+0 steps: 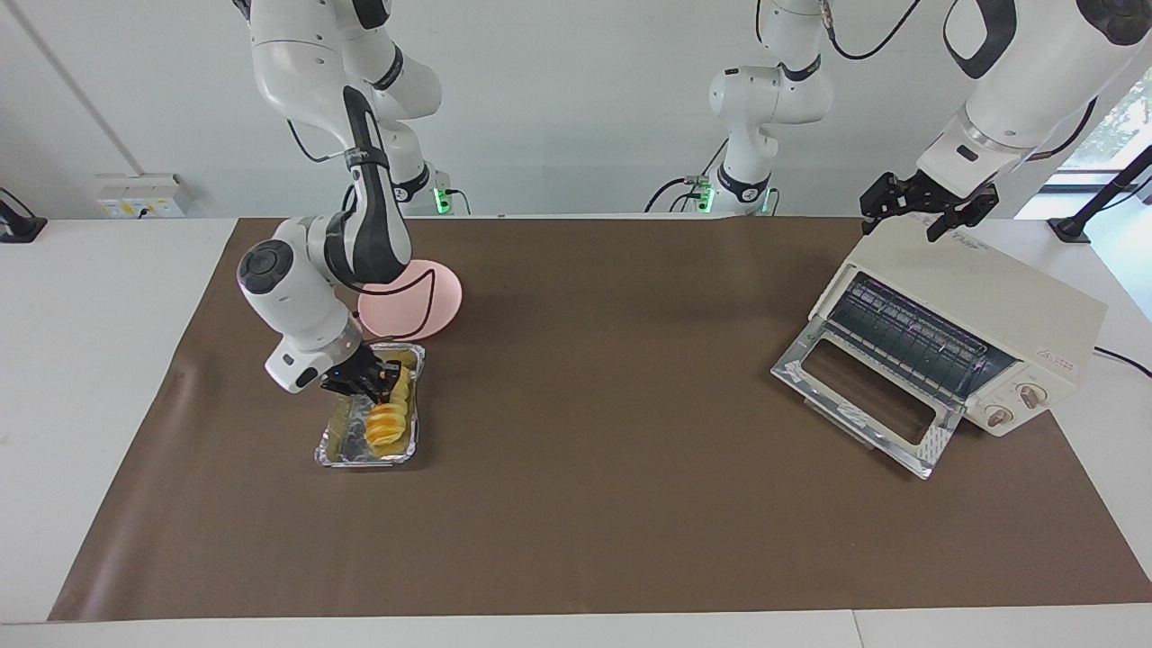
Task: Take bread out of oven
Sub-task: 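Lower the right gripper into the foil tray and grasp the bread rolls, then carry the bread rolls with the right gripper onto the pink plate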
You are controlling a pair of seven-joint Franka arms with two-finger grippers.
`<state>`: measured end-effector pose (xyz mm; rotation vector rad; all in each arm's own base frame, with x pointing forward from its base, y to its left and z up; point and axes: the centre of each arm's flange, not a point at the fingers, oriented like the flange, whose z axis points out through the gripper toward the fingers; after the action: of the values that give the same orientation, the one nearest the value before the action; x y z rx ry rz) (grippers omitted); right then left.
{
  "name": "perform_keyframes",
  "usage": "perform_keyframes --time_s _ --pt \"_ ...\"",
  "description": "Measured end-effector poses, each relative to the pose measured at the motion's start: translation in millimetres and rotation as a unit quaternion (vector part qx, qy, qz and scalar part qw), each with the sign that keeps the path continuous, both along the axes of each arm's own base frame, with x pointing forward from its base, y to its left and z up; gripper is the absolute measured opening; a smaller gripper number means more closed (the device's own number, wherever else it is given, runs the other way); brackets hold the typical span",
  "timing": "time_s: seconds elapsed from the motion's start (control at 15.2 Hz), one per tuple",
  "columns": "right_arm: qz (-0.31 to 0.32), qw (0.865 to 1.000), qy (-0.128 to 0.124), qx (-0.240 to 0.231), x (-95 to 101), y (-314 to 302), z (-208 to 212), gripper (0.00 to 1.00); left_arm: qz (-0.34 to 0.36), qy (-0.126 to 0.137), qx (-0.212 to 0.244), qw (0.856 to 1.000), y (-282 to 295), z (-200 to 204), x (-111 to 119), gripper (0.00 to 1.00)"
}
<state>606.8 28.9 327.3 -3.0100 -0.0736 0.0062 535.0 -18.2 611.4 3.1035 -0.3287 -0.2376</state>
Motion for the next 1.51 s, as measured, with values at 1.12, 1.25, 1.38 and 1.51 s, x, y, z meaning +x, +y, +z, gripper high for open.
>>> perform_keyframes --time_s 1.12,1.25,1.38,1.51 --pt "-0.024 0.992 0.119 -0.023 -154.2 39 78 0.07 0.0 0.0 0.0 1.0 0 0 0 1.0" --pt "-0.028 0.993 0.115 -0.024 -174.5 34 62 0.07 0.0 0.0 0.0 1.0 0 0 0 1.0" --pt "-0.032 0.993 0.107 -0.024 -188.2 31 48 0.07 0.0 0.0 0.0 1.0 0 0 0 1.0" --pt "-0.037 0.995 0.095 -0.023 -192.9 28 41 0.07 0.0 0.0 0.0 1.0 0 0 0 1.0"
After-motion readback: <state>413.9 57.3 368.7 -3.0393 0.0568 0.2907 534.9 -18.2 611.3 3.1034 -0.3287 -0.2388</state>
